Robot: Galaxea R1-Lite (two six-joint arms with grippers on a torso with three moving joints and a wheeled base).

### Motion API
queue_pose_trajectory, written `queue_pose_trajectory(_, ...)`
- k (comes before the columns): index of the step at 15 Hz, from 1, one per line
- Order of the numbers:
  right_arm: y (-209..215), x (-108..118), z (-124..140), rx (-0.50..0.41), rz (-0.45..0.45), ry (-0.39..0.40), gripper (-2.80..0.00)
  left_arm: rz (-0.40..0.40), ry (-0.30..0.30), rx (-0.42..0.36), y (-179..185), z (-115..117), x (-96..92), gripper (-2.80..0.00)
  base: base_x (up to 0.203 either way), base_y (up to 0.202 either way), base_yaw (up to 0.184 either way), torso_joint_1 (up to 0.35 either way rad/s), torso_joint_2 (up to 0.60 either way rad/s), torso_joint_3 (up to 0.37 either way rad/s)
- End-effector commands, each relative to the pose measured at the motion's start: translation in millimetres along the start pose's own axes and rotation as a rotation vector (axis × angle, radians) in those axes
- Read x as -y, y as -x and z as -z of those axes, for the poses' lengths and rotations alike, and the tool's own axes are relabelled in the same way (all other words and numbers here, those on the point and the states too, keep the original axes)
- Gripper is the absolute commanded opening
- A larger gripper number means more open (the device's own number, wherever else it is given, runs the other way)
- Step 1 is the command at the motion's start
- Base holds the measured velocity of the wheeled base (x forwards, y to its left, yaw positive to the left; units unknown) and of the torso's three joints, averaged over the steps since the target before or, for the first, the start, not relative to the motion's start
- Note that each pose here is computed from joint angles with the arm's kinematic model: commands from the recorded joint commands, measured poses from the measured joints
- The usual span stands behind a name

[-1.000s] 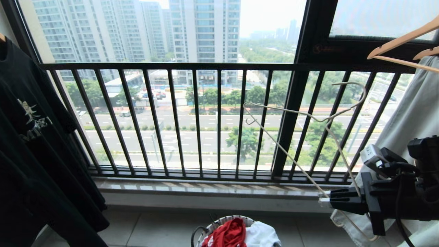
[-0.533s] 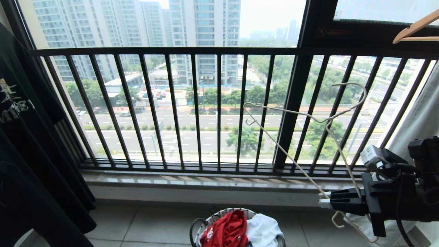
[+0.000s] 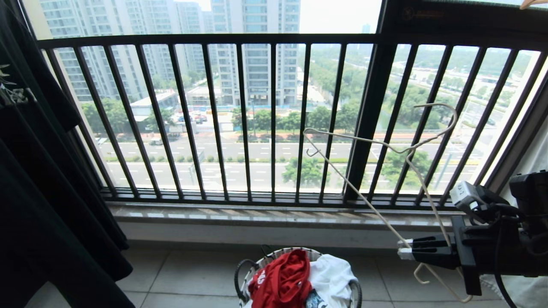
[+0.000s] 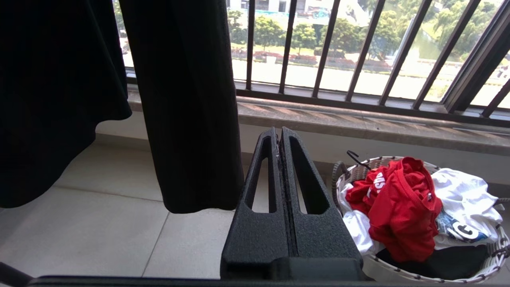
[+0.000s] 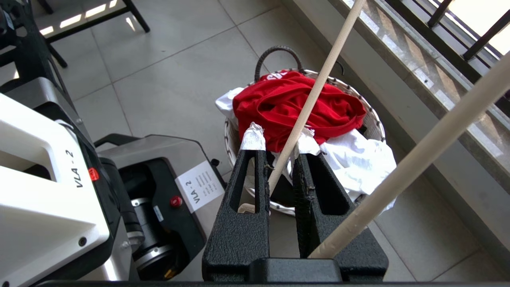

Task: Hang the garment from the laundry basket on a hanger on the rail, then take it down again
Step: Pick up clothes from the basket

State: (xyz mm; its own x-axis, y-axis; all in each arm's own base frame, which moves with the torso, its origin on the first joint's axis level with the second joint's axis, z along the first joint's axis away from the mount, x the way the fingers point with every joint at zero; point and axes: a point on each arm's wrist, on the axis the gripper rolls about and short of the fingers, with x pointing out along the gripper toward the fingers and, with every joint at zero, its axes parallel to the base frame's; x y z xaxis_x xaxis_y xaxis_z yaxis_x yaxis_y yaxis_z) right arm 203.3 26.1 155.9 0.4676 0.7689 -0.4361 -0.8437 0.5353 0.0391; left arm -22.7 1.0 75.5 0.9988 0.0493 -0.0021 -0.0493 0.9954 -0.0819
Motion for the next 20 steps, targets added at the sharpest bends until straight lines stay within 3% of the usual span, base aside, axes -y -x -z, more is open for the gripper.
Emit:
queue_pose_trajectory(1,0,0,0,0.003,-0.004,0.005,-2.80,-0.001,0.001,0.001,0,0,0.0,-2.80,0.000,0.000,0.000,-0.143,0.47,0.328)
queue_pose_trajectory(7,1,0,0,0.005,-0.002,0.000,-2.80,0.000,0.001,0.001,0,0,0.0,-2.80,0.000,0.000,0.000,-0.094,0.37,0.278)
queue_pose_trajectory(20,11,-1,6,0.009,0.039,-0.033,-2.80,-0.001,0.001,0.000,0,0,0.0,-2.80,0.000,0.000,0.000,-0.002,0.01,0.010)
